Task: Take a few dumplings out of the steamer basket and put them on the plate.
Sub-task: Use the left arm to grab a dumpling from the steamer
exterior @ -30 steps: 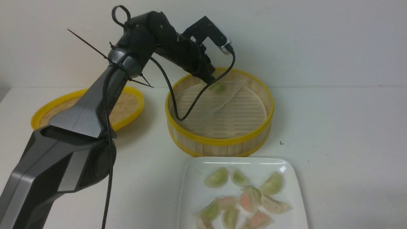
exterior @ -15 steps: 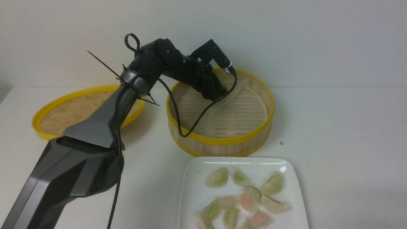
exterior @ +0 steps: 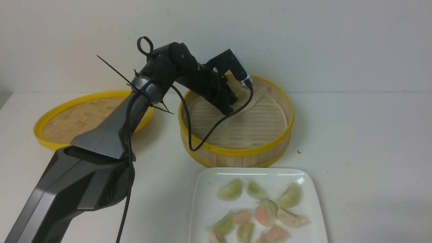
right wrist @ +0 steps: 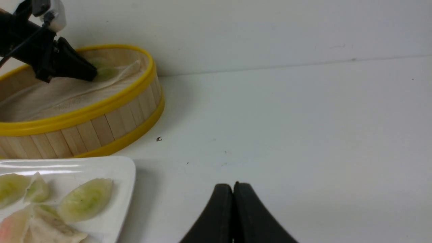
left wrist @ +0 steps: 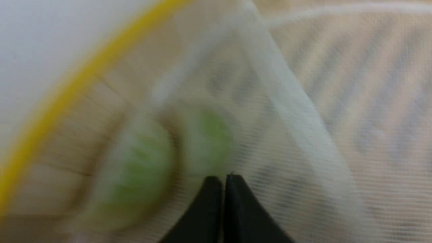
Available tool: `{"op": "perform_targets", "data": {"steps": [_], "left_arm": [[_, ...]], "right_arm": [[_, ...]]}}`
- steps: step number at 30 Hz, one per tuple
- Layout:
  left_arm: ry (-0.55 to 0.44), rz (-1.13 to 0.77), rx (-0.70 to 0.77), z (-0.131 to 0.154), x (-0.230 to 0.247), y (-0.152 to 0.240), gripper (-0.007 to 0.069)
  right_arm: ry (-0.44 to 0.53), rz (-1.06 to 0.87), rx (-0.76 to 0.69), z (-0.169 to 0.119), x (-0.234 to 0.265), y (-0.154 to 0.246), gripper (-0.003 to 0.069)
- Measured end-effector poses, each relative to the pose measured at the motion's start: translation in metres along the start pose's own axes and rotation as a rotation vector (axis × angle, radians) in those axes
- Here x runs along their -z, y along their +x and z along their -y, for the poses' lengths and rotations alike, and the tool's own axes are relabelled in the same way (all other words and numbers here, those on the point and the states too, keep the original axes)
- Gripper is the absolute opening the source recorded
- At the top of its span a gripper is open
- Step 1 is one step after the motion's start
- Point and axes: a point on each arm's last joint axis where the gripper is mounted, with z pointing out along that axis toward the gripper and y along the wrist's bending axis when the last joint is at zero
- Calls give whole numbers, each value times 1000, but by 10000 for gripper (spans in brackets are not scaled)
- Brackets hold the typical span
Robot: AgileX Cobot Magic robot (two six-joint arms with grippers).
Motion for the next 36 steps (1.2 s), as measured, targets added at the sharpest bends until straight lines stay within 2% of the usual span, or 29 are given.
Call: {"op": "perform_targets", "data": {"steps": [6, 8, 16, 20, 28, 32, 36], "left_arm": [[95, -81, -30, 11, 19, -9, -6], [93, -79, -35, 11, 24, -13, -6], [-37, 16, -46, 0, 31, -27, 14], [-90, 44, -51, -5, 17, -20, 121], [-159, 72, -69, -10, 10, -19, 463], [-156, 31, -67, -10, 2, -9, 511], [-148, 24, -58, -10, 1, -7, 495]], "right_arm": [[0, 0, 0, 0, 0, 0, -15], [0, 0, 0, 0, 0, 0, -15], [0, 0, 1, 0, 0, 0, -15], [0, 0, 1, 0, 0, 0, -15], [0, 0, 1, 0, 0, 0, -15], [0, 0, 1, 0, 0, 0, -15], [0, 0, 1, 0, 0, 0, -15]]}}
